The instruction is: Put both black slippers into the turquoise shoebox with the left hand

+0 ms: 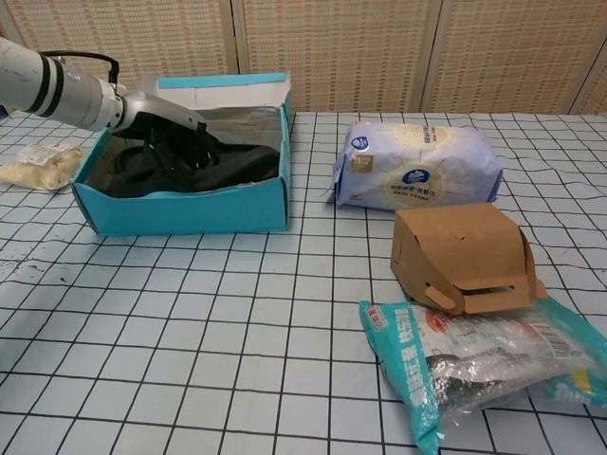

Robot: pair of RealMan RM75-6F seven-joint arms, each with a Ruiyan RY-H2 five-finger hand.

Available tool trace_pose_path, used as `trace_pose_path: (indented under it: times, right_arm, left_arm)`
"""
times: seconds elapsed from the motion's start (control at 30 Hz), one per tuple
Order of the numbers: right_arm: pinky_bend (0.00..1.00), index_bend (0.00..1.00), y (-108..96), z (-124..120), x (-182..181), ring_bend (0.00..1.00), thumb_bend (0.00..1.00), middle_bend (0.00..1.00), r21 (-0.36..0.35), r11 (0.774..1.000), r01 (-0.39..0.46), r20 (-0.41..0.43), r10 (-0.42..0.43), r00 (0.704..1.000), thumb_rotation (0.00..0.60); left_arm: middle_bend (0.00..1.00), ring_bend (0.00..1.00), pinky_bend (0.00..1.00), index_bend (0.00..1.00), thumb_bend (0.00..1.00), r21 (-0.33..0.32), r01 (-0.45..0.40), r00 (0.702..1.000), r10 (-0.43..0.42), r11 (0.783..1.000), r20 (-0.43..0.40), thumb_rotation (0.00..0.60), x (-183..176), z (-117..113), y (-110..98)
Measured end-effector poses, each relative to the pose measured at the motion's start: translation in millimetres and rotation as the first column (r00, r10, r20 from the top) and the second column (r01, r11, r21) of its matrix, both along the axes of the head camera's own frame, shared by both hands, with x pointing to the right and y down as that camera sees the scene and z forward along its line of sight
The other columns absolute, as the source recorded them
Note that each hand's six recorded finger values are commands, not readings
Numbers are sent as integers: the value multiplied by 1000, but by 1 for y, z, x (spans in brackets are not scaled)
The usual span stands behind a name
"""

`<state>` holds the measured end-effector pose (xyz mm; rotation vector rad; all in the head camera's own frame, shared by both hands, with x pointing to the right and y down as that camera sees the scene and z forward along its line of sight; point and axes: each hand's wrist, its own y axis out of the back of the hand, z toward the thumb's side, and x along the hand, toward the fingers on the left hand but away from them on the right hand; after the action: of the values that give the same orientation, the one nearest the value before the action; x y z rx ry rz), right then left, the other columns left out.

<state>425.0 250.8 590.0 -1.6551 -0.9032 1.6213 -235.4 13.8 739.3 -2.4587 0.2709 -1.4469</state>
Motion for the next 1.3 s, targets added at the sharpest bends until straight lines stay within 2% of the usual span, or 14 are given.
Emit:
trace_pose_path:
  times: [0.53,0.67,0.77,0.83,0.9,0.97,1.03,1.1,1.3]
  right_arm:
    - [0,0,1,1,-1,0,81,0,-6,1000,1,1,-1,1000,600]
    - [0,0,1,2,-2,0,81,0,-10,1000,3,4,-3,1000,600]
    - [0,0,1,1,-2,0,81,0,-7,1000,4,6,-3,1000,600]
    - [0,0,2,0,-2,0,80,0,-6,1000,4,8,-4,1000,600]
    - [0,0,2,0,-3,0,80,0,-6,1000,6,10,-6,1000,600]
    - [0,0,2,0,-4,0,81,0,-8,1000,8,13,-8,1000,600]
    - [0,0,2,0,-4,0,81,0,-8,1000,10,15,-10,1000,600]
    - [0,0,2,-1,-5,0,81,0,-6,1000,11,17,-11,1000,600]
    - [0,0,3,-4,-6,0,80,0,1,1000,13,22,-13,1000,600]
  left_arm:
    - [661,356,363,608,1000,-41,-13,996,16,999,86,600,-9,19,11]
    - [644,352,319,593,998,-43,-18,995,22,999,94,600,-11,19,10]
    - [532,326,291,490,937,-28,-25,996,27,999,90,600,-11,18,8]
    - [370,282,270,306,835,-14,-34,996,35,999,85,600,-12,17,7]
    - [175,197,235,79,686,0,-33,997,33,999,64,600,-12,14,6]
    - [62,121,207,6,601,6,-19,999,19,1000,34,600,-11,10,5]
    - [4,39,165,0,541,15,-8,1000,8,1000,16,600,-11,6,3]
    - [0,0,126,0,502,29,6,1000,-5,1000,-7,600,-11,2,1]
    - [0,0,100,0,470,46,44,998,-42,998,-53,600,-15,-11,-2]
